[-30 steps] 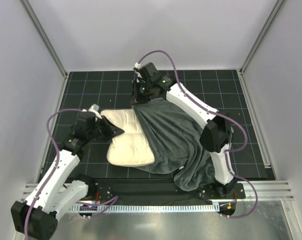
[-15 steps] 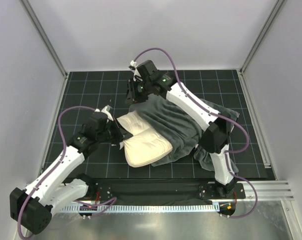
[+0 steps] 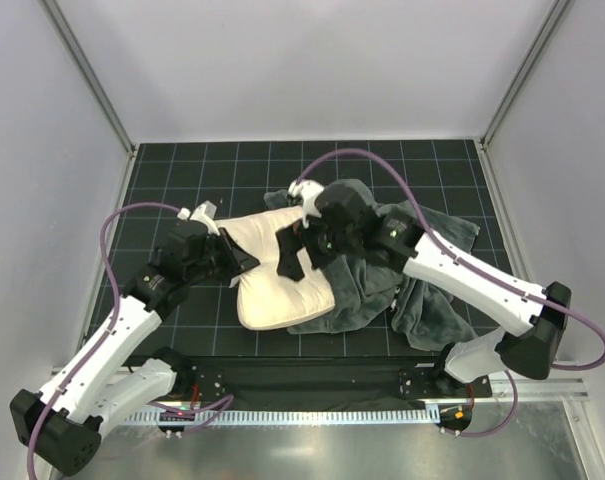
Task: Put the pillow into the pillowcase
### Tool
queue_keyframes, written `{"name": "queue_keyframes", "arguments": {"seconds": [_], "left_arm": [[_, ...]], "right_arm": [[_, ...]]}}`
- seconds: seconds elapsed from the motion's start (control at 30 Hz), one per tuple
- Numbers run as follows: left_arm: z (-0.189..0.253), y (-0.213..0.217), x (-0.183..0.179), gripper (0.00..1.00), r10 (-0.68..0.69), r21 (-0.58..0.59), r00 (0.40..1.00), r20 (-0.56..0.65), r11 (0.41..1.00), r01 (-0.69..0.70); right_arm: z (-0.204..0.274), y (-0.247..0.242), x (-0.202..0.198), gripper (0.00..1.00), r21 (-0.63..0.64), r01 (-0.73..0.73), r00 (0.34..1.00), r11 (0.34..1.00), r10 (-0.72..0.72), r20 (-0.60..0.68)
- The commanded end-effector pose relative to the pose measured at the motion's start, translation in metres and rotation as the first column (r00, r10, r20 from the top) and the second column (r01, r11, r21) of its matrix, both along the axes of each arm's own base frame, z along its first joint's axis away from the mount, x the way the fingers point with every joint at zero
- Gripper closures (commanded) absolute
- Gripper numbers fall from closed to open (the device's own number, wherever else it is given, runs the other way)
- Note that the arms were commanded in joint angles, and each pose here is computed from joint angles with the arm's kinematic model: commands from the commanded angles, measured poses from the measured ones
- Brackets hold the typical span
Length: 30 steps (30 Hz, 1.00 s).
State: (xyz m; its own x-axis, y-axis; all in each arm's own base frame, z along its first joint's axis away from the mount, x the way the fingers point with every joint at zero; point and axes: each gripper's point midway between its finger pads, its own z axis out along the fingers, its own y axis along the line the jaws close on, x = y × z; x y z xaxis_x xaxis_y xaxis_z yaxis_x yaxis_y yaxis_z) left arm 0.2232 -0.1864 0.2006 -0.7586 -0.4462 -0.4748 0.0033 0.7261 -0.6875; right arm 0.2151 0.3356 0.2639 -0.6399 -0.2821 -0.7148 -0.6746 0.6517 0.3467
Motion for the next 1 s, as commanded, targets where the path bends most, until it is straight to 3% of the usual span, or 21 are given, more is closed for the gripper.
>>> {"name": "queue_keyframes", "arguments": {"seconds": [0.0, 0.2, 0.37, 0.57, 0.7, 0.8, 0.83, 0.97], "left_arm": [[0.056, -0.012, 0.001, 0.97, -0.051, -0.080, 0.989, 0.135, 0.995, 0.062], [0.059, -0.009, 0.000, 0.96, -0.026, -0.085, 0.992, 0.122, 0.996, 0.036], [0.058, -0.007, -0.001, 0.98, 0.010, -0.103, 0.995, 0.103, 0.995, 0.000], [0.068, -0.007, -0.004, 0.98, 0.058, -0.137, 0.992, 0.115, 0.990, -0.042], [0.074, -0.009, -0.005, 0.97, 0.068, -0.153, 0.990, 0.120, 0.987, -0.049], [0.081, -0.011, -0.007, 0.95, 0.055, -0.167, 0.990, 0.126, 0.985, -0.033], [0.083, -0.011, -0.008, 0.94, 0.053, -0.168, 0.990, 0.130, 0.985, -0.030], [0.099, -0.009, -0.010, 0.81, 0.051, -0.183, 0.984, 0.168, 0.983, -0.020]], "right_arm": [[-0.009, 0.012, -0.037, 0.01, -0.025, -0.124, 0.982, 0.992, 0.126, 0.137], [-0.005, 0.029, -0.073, 0.00, 0.050, -0.200, 0.958, 0.978, 0.184, 0.222], [0.021, 0.050, -0.074, 0.00, 0.074, -0.056, 0.964, 0.996, 0.034, 0.264], [-0.004, 0.077, -0.062, 0.00, -0.055, 0.119, 0.949, 0.991, -0.097, 0.301], [-0.024, 0.091, -0.064, 0.00, -0.090, 0.145, 0.954, 0.985, -0.115, 0.277], [-0.037, 0.077, -0.051, 0.01, -0.139, 0.253, 0.928, 0.957, -0.199, 0.316], [-0.040, 0.073, -0.048, 0.05, -0.144, 0.286, 0.921, 0.947, -0.230, 0.315], [-0.050, 0.057, -0.044, 0.96, -0.190, 0.349, 0.903, 0.918, -0.275, 0.330]]}}
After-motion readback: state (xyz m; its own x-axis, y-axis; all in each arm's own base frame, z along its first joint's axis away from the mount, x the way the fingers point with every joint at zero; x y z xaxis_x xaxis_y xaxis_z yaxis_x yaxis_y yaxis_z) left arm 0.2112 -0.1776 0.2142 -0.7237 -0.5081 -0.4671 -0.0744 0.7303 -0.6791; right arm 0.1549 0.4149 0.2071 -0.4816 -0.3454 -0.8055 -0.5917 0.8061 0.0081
